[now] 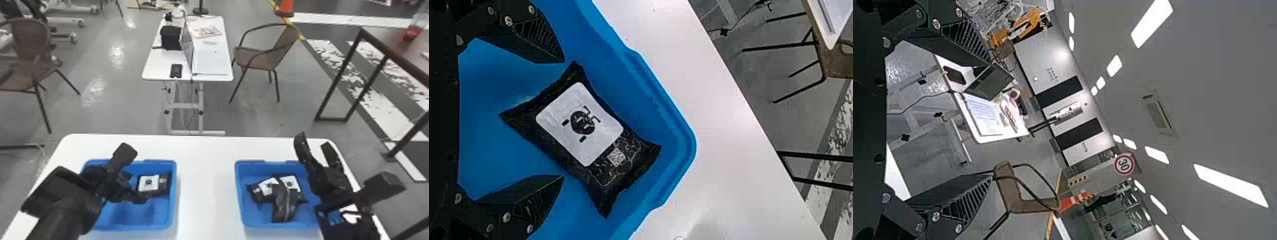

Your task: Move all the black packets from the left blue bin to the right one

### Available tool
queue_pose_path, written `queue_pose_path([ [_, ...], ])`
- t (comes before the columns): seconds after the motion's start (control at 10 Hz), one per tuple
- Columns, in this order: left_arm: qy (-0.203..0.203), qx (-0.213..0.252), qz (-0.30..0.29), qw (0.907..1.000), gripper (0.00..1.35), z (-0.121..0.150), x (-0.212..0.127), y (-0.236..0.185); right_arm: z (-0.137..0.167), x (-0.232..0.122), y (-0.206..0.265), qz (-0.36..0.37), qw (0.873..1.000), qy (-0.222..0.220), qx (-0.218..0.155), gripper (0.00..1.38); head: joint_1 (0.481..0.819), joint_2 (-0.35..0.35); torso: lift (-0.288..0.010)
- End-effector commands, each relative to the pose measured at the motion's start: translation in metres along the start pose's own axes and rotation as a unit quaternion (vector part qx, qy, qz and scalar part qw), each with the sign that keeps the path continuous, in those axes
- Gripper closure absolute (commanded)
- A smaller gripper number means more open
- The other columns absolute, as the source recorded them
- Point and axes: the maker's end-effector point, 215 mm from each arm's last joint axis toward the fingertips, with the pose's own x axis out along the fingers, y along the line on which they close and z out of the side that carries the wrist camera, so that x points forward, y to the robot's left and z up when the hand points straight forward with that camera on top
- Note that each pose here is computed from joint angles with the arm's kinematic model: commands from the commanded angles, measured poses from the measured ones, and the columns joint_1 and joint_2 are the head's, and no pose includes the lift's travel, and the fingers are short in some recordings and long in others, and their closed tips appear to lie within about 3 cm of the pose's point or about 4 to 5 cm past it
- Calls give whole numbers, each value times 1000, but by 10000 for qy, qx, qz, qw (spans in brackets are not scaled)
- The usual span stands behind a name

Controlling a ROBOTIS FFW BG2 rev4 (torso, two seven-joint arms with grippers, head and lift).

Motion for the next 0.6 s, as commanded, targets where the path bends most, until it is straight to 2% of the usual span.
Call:
queue_pose_path([
  [0.0,112,-73,-6,9999,225,-14,3,-1,0,0,9,79,10000,-9,5,233,695,-86,0],
  [0.1,145,-125,32,9998,257,-22,5,1,-3,0,12,100,9999,14,41,233,695,-82,0],
  [0.3,135,32,249,9996,562,-21,9,8,-8,-1,16,157,9998,56,103,233,695,-62,0],
  [0.4,-143,176,325,9992,529,-5,8,12,-11,0,19,201,9997,91,117,233,695,-53,0],
  [0.5,-190,182,343,9991,525,0,10,10,-15,-1,21,221,9996,127,150,233,695,-51,0],
])
